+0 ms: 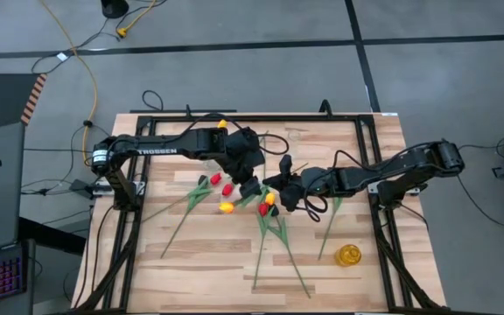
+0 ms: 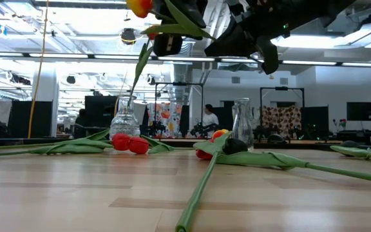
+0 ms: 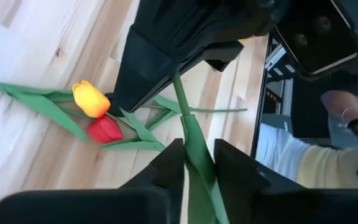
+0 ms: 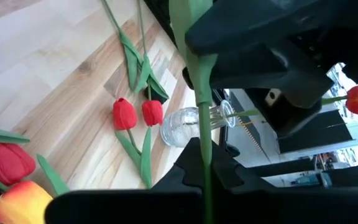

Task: Sort flowers into vase by color
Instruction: Put the bottom left yellow tulip into the left transparent vase

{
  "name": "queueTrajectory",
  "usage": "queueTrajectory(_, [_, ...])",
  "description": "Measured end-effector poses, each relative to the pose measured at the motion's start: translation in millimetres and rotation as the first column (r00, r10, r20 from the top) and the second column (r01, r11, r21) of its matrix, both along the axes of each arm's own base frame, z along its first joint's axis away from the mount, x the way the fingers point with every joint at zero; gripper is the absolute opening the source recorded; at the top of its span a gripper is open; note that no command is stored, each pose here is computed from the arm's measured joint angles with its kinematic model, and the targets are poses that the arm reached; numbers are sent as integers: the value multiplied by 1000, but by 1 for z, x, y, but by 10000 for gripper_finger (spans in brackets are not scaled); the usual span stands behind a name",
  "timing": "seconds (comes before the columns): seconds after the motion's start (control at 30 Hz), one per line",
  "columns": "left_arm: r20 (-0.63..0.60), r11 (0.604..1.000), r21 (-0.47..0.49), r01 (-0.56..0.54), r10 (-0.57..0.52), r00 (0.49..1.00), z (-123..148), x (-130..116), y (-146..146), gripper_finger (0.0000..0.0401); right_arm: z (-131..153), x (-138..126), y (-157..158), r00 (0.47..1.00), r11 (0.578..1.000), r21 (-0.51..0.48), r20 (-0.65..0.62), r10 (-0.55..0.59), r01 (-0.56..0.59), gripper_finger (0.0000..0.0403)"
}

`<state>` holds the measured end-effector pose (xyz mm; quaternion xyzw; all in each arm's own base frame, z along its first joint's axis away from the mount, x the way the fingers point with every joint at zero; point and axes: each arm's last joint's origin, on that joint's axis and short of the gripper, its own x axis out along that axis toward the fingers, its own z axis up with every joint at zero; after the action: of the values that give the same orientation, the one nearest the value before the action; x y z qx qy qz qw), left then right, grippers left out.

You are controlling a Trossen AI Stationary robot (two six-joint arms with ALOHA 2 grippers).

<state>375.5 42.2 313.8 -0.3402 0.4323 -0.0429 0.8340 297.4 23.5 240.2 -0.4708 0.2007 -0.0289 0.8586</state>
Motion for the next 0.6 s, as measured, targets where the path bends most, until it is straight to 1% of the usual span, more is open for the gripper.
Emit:
queueTrajectory(0.2, [40,994,78,72,-75,996,0,0,2,137,-2,-1,0,1000,997,71,-2,-27,27,19])
queueTrajectory(0.27, [48,994,87,72,-76,996,0,0,6,148,-3,-3,-1,999,994,105,-22,-41,44,19])
queueTrajectory(0.37, [62,994,85,63,-68,996,1,-1,15,157,-1,-9,-2,997,982,171,-41,-71,77,19])
queueTrajectory(0.47, [86,993,85,76,-84,993,3,-2,24,157,3,-16,-3,994,967,232,-52,-98,108,19])
queueTrajectory(0.6, [139,987,135,86,-105,985,16,-3,33,157,10,-28,-4,990,949,283,-75,-123,140,19])
